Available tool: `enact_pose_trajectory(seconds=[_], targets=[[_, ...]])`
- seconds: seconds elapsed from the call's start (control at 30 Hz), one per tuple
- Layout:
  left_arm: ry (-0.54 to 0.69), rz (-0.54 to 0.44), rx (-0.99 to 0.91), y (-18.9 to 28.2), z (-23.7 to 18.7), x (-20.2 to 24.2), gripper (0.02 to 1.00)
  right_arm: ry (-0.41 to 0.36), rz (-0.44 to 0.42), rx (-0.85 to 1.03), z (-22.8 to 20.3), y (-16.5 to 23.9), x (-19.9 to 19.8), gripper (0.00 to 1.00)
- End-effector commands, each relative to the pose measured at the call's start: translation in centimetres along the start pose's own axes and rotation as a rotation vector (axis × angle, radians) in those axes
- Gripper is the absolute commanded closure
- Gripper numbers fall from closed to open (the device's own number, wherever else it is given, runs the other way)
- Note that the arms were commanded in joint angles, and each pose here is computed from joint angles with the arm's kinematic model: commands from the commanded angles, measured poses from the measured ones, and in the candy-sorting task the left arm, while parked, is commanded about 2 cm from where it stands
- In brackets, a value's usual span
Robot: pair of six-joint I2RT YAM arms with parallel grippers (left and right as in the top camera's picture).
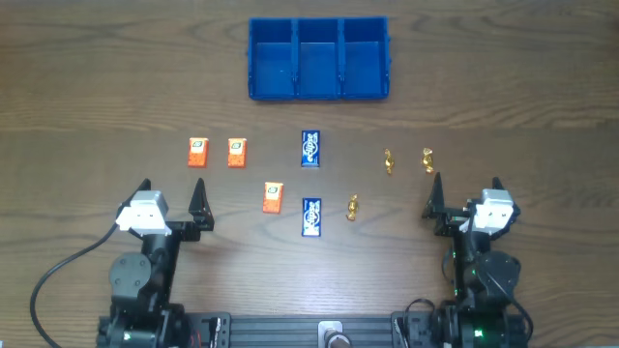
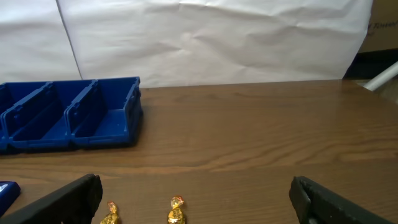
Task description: Sort Candies Into Trays
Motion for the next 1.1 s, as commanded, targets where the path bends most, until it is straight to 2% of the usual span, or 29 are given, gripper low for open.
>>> enact_pose_trajectory(seconds=[0.03,0.5,0.63,0.73,0.9,1.0,1.1], targets=[[-0.016,0.038,0.037,-0.1,-1.4,1.0,0.020,0.012,-0.005,0.012,-0.3,0.0,-0.1,0.003],[-0.015,0.041,0.036,-0.1,-1.4,1.1,0.020,0.012,-0.005,0.012,-0.3,0.0,-0.1,0.003],[0.024,0.020,0.054,0.3,-0.5,0.1,0.020,0.012,-0.005,0.012,-0.3,0.0,-0.1,0.003],[0.023,0.023,0.130,1.0,2.7,-1.8,0.020,0.012,-0.005,0.012,-0.3,0.0,-0.1,0.003],[0.000,0.107,0.312,-0.9,8.6,-4.5,0.020,0.012,-0.005,0.012,-0.3,0.0,-0.1,0.003],[-0.064,0.174,0.466,-4.4,9.6,-4.9,0.020,0.012,-0.005,0.012,-0.3,0.0,-0.1,0.003],[-0.118,0.225,0.629,-8.7,8.0,-4.3,0.020,0.012,-0.005,0.012,-0.3,0.0,-0.1,0.003]])
Point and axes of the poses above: each gripper's point midway between its finger pads, its own y axis back along the fingers, its own x axis along the line the jaws close on, z = x × y, the point moved 1 cm from there along y, back along the fingers, and after that the axes turned 15 degrees about y, right-handed, at the moved point
